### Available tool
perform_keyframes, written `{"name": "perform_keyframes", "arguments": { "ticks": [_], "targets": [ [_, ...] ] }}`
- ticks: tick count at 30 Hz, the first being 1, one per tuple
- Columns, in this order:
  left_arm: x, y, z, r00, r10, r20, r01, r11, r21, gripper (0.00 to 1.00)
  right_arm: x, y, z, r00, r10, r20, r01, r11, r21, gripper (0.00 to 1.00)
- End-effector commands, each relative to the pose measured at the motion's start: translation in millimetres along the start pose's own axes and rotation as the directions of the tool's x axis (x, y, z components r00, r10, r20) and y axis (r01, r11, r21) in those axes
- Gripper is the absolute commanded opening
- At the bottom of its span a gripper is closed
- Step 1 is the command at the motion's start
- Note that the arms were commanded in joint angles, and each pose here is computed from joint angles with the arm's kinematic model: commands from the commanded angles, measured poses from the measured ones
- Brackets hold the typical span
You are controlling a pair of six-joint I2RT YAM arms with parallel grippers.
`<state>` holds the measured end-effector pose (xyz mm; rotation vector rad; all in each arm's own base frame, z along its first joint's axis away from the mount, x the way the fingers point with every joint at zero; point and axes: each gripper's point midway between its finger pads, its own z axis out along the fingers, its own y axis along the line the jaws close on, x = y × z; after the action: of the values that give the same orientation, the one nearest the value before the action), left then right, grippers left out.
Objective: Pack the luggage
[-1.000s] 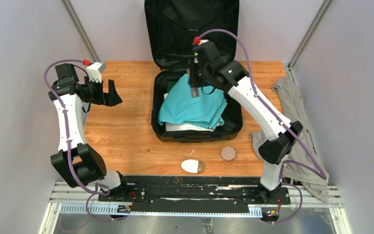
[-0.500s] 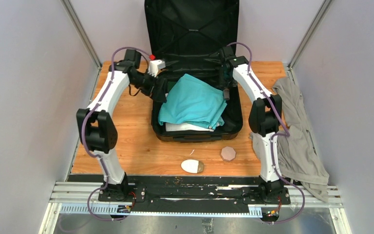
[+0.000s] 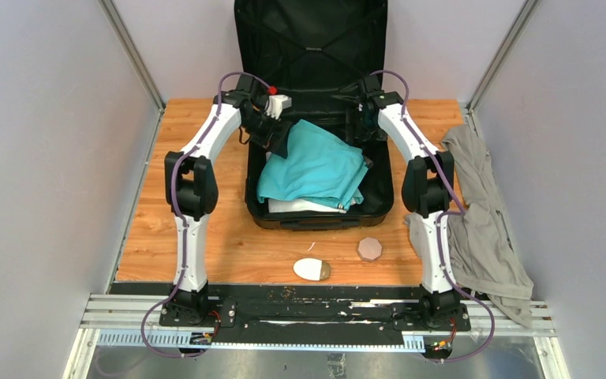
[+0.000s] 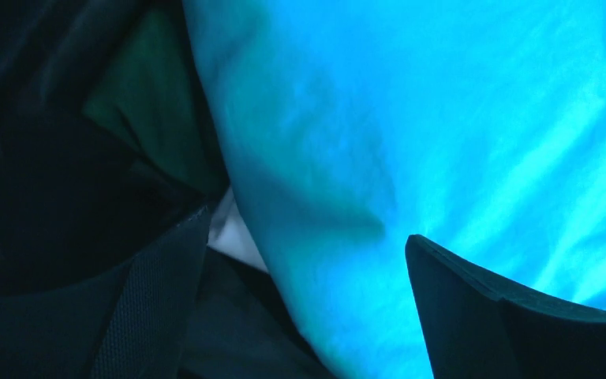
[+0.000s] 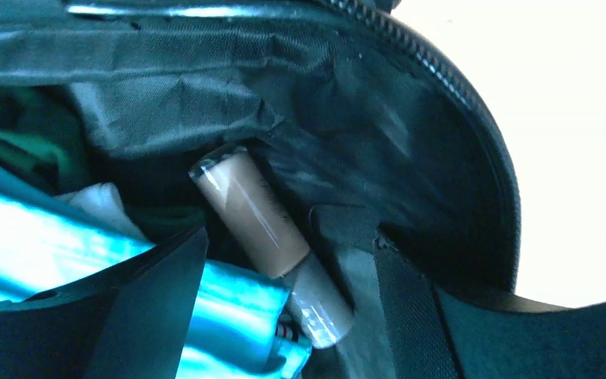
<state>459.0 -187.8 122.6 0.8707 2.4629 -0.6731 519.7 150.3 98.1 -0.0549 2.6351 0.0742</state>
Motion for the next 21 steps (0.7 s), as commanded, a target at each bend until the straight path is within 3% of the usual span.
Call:
{"name": "perform_keyframes", "arguments": {
  "ticks": [1,4,8,17,21],
  "targets": [
    [-13.3,6.7,13.9,1.0,-0.007,0.003,0.007,0.999,-0.031,0.96,-17.1,-7.9,-49.3,0.995,0.059,0.08,-0.058,0.998,-0.018,0.82],
    [-13.4,5.8,19.6,1.0,-0.016,0.004,0.016,1.0,-0.009,0.83,-10.2,-7.0,-73.9,0.991,0.095,0.091,-0.091,0.995,-0.039,0.83],
    [-16.4,-1.7,19.8,0.999,-0.03,0.017,0.03,0.999,0.03,0.55,16.8,1.9,-97.5,0.983,0.176,0.05,-0.169,0.978,-0.122,0.85],
    [-14.9,-4.6,17.8,0.999,-0.041,0.014,0.04,0.999,0.031,0.0,96.4,42.8,-96.7,0.947,0.274,-0.166,-0.315,0.89,-0.329,0.9],
    [-12.5,-6.6,13.6,0.999,-0.038,0.011,0.038,0.999,0.026,0.0,110.8,50.9,-78.0,0.936,0.269,-0.228,-0.335,0.881,-0.334,0.91]
  ]
}}
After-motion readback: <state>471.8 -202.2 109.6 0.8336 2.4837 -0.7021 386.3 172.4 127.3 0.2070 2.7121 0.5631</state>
